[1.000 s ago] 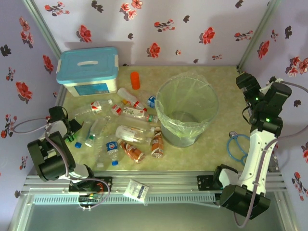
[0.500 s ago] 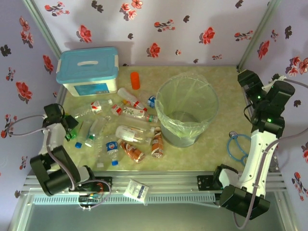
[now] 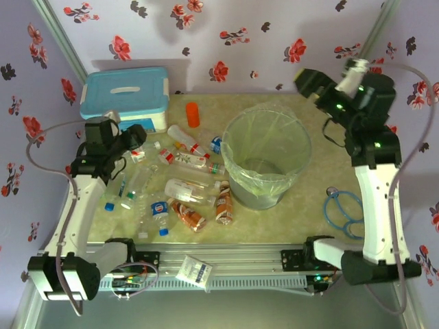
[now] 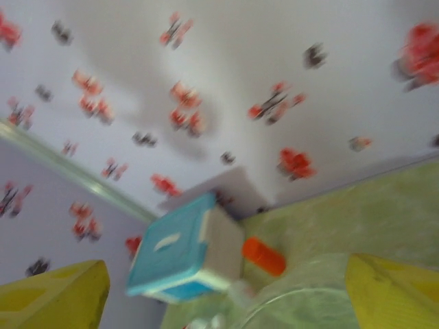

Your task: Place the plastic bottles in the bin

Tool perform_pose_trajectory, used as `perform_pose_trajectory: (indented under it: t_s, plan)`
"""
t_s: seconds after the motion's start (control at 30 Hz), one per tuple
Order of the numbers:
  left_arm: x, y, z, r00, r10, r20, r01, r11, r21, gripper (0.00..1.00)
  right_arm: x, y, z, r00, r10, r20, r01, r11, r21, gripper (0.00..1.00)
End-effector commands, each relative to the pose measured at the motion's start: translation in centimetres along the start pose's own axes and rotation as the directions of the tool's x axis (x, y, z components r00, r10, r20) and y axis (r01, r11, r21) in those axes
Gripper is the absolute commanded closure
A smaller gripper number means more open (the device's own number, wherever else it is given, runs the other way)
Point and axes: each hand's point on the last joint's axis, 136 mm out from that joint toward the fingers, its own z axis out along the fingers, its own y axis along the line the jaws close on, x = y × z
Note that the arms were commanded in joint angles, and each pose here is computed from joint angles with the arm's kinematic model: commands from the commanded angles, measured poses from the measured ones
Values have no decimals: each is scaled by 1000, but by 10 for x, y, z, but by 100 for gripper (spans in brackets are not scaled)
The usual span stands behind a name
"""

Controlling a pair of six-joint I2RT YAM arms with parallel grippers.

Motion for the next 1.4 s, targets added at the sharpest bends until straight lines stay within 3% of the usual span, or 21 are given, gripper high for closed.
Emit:
perform_pose_trajectory:
  t_s: [0.0, 0.1, 0.2, 0.27, 0.43, 0.5, 0.57, 0.63, 0.7, 0.83, 0.93, 1.07, 1.37]
  plan:
    - [-4, -49, -6, 1000, 18, -12, -16, 989, 148, 40, 36, 22, 28, 981, -113, -157, 110, 994, -27, 12]
    - [-1, -36, -17, 997, 75, -23, -74, 996, 55, 38, 56, 33, 41, 961, -154, -228, 144, 988, -59, 12]
    - [2, 10, -30, 999, 50, -20, -52, 995, -84, 47, 58, 31, 42, 960, -168, -224, 158, 985, -61, 12]
    - [5, 19, -33, 1000, -2, -8, 2, 998, -56, 51, 58, 26, 42, 959, -179, -219, 174, 984, -44, 12]
    - [5, -9, -27, 999, -51, -16, 52, 990, 131, 56, 73, 39, 59, 947, -159, -277, 126, 983, -134, 13]
    - [5, -10, -29, 999, -39, -23, 42, 991, 124, 56, 80, 42, 62, 936, -179, -303, 141, 980, -142, 13]
    - [6, 24, -41, 999, 21, -39, -24, 996, -90, 44, 80, 38, 59, 931, -200, -305, 170, 978, -123, 13]
    - [4, 85, -60, 996, 73, -46, -86, 909, -407, 28, 79, 29, 55, 927, -230, -295, 215, 973, -85, 12]
    - [7, 134, -69, 999, 13, -47, -36, 840, -541, 21, 78, 21, 53, 926, -247, -287, 243, 969, -52, 12]
    - [24, 210, -69, 990, -142, 0, 106, 741, -663, 13, 82, 2, 61, 929, -212, -304, 212, 977, -34, 12]
    - [38, 240, -58, 980, -196, -29, 120, 704, -700, 9, 82, -12, 66, 933, -171, -316, 174, 985, -18, 12]
    - [45, 260, -41, 974, -225, -41, 127, 679, -723, 1, 76, -25, 66, 940, -150, -306, 161, 987, 12, 12]
    - [65, 297, -11, 950, -307, -57, 161, 637, -754, 0, 69, -42, 56, 945, -146, -293, 174, 982, 72, 12]
